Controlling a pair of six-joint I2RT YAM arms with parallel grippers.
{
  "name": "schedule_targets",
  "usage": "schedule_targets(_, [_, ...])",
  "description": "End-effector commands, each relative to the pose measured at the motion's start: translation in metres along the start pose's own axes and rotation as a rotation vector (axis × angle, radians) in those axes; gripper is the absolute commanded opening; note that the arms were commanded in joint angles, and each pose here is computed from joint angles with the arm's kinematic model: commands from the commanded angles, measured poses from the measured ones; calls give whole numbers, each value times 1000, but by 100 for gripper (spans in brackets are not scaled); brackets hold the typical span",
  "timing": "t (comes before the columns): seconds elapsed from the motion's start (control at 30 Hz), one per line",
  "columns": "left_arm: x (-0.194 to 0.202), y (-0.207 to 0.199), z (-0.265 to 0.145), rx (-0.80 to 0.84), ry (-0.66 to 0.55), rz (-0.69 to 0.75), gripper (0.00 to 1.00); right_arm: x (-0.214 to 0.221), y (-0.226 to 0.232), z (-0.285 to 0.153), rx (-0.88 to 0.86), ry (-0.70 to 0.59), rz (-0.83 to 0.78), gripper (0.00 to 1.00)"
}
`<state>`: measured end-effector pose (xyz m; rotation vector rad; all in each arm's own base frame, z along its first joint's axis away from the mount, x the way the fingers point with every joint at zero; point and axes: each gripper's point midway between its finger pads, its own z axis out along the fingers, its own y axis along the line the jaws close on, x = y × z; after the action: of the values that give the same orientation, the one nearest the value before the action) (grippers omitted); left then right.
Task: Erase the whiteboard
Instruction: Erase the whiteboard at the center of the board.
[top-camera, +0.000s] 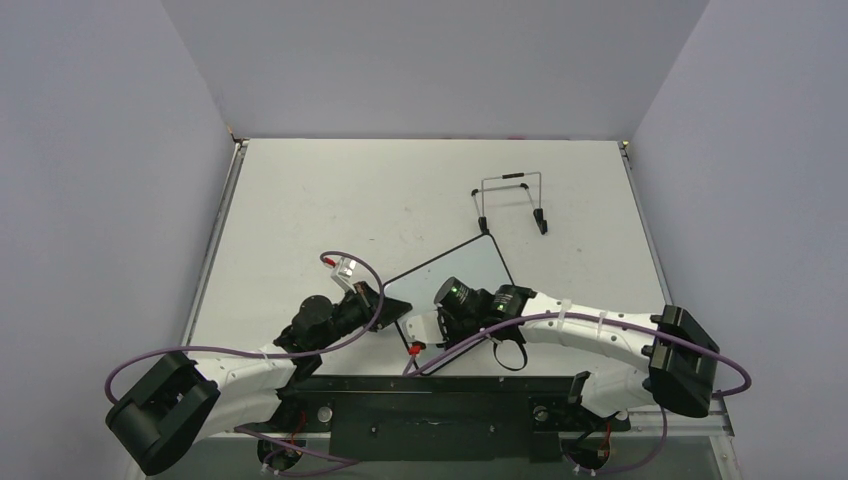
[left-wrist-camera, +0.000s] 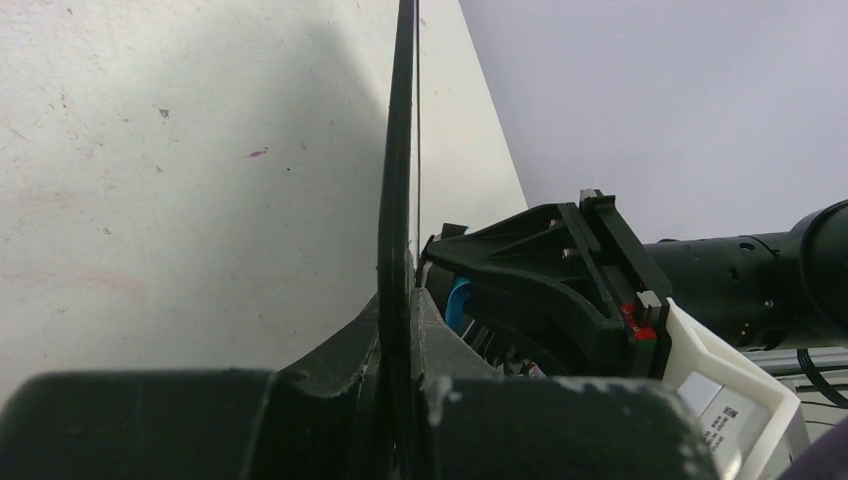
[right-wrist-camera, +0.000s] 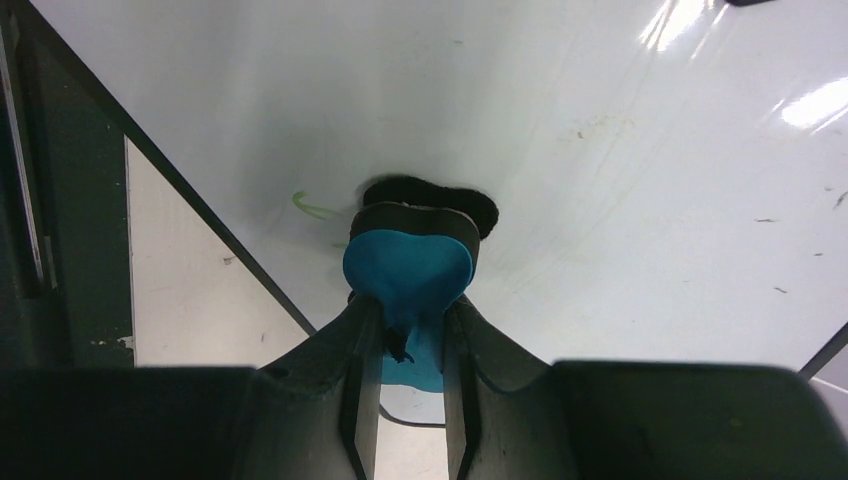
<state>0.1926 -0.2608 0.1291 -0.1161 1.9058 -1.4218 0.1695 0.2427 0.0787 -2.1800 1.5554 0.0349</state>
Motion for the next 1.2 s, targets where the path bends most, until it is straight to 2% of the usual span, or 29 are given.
schedule_targets(0.0, [-19,-52,0,190,-53,4,0,-14,-17,-13,64,-66,6,0])
schedule_targets(0.13, [-20,-52,1,188,-53,4,0,-16,5,-3,10,-38,-63,0])
schedule_targets(0.23, [-20,-52,1,190,-55,4,0,-22,33,4,-48,-12,-180,0])
schedule_targets(0.37, [-20,-48,-1,175,-60,6,0,-20,43,4,-59,27,-272,0])
schedule_targets(0.43, [-20,-47,-2,171,-63,8,0,-17,32,2,-8,49,-262,0])
schedule_targets(0.6, [-19,-48,0,174,-51,10,0,-1,-19,-8,163,87,-92,0])
schedule_targets(0.67, [-18,-47,0,173,-49,8,0,3,-25,-12,184,83,-64,0])
schedule_targets(0.93, [-20,-49,-1,179,-57,8,0,-8,31,-7,-22,21,-219,0])
schedule_targets(1.17, [-20,-49,0,175,-56,11,0,0,2,-14,45,18,-117,0])
